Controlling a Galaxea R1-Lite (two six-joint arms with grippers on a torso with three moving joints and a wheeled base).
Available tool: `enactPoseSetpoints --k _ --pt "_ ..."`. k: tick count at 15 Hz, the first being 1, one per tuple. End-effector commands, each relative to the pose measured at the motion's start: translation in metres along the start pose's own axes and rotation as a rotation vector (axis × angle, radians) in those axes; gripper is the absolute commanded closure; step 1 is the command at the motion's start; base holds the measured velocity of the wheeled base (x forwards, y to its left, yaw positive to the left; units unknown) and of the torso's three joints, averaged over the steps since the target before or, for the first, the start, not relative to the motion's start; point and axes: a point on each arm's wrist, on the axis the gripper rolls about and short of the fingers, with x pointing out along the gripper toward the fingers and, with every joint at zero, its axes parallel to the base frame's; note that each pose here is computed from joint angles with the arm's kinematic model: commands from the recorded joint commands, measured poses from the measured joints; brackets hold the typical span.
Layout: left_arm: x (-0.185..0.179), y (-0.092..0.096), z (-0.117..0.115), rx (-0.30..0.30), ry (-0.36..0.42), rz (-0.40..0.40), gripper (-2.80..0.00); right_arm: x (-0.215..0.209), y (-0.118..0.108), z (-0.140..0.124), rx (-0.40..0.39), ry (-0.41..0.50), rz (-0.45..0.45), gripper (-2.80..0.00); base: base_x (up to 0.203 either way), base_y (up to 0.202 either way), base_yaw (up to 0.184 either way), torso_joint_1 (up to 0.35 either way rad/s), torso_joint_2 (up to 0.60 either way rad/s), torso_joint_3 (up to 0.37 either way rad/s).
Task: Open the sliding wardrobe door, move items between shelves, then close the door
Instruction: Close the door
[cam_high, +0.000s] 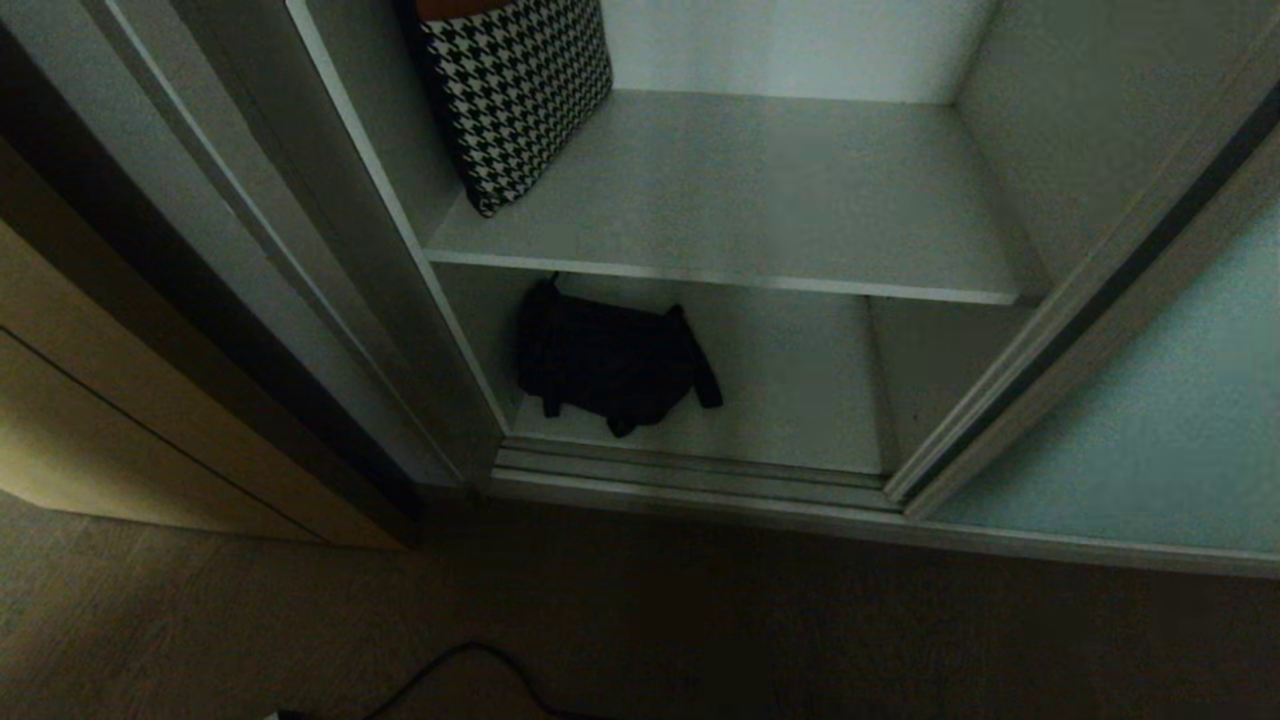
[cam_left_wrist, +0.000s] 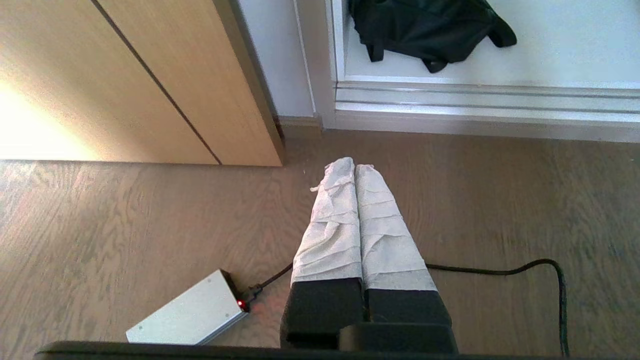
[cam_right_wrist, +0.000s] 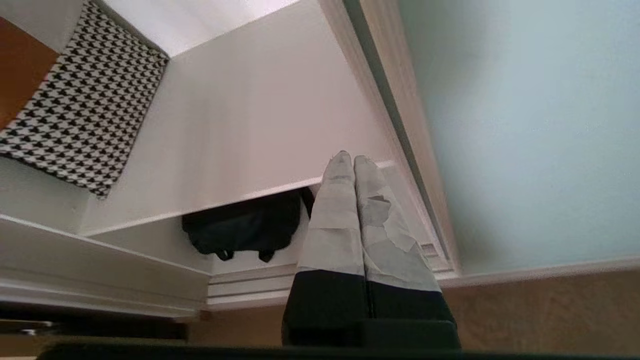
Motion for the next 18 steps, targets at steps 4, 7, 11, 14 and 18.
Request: enactPoseSetpoints --k 4,7,11,14,18 --pt "0.0 0.0 0.0 0.001 0.001 0.0 0.0 0.02 -0.017 -0.002 0.01 0.012 -0.035 0.0 0.0 0.0 0.0 0.0 0.0 0.0" --pt "0.0 0.0 0.0 0.001 0.001 0.0 0.0 0.025 -0.028 0.001 0.002 0.0 -0.048 0.0 0.0 0.0 0.0 0.0 0.0 0.0" --pt "0.0 0.0 0.0 0.001 0.001 0.0 0.0 0.031 -0.033 0.001 0.006 0.019 -0.035 0.0 0.0 0.0 0.0 0.0 0.0 0.0" --pt "0.0 0.0 0.0 0.001 0.001 0.0 0.0 0.037 -0.038 -0.004 0.019 0.057 -0.017 0.0 0.0 0.0 0.0 0.0 0.0 0.0" --pt "0.0 0.0 0.0 0.001 0.001 0.0 0.0 0.041 -0.038 -0.005 0.022 0.076 0.008 0.0 0.0 0.0 0.0 0.0 0.0 0.0"
